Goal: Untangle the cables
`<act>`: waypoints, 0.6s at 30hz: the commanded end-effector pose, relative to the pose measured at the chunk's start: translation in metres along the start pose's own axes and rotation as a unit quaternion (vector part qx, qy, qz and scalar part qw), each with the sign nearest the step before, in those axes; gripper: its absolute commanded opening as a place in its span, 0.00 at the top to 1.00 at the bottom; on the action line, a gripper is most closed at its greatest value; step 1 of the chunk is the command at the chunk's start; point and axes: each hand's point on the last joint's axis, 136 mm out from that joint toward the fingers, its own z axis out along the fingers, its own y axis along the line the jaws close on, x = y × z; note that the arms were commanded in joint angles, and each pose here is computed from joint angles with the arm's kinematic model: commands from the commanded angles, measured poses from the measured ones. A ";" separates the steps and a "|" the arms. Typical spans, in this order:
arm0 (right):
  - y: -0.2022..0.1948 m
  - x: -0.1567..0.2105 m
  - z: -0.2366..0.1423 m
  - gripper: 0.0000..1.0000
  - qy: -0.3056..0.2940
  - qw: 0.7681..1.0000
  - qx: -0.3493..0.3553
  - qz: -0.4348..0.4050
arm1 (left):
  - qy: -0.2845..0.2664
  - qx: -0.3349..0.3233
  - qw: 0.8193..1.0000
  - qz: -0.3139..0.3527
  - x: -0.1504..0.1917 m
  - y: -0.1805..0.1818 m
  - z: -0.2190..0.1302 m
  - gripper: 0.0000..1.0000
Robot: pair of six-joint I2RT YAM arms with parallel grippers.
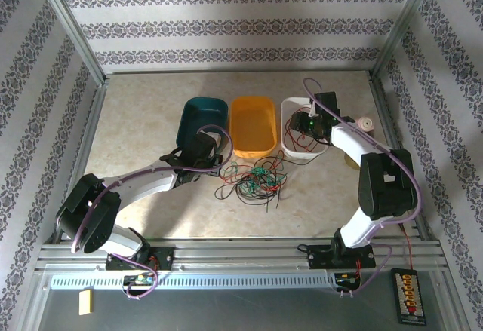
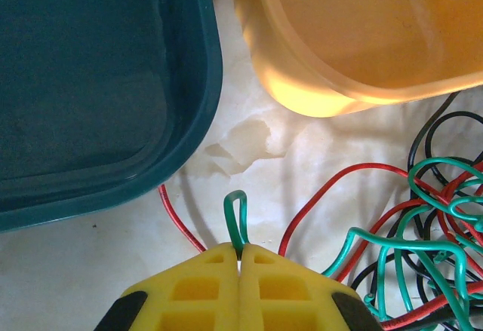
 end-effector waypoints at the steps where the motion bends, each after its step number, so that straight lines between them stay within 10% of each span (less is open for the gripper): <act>1: 0.012 0.001 -0.010 0.47 0.001 1.000 0.002 -0.022 | -0.006 0.007 1.000 -0.002 -0.007 -0.004 -0.003 1.00; 11: -0.057 0.030 -0.081 0.44 -0.040 0.985 0.163 0.038 | -0.008 0.010 1.000 0.004 -0.009 -0.006 -0.002 1.00; 18: -0.024 0.057 -0.106 0.44 -0.061 0.995 0.075 0.023 | -0.009 0.017 1.000 0.008 -0.011 -0.009 0.000 1.00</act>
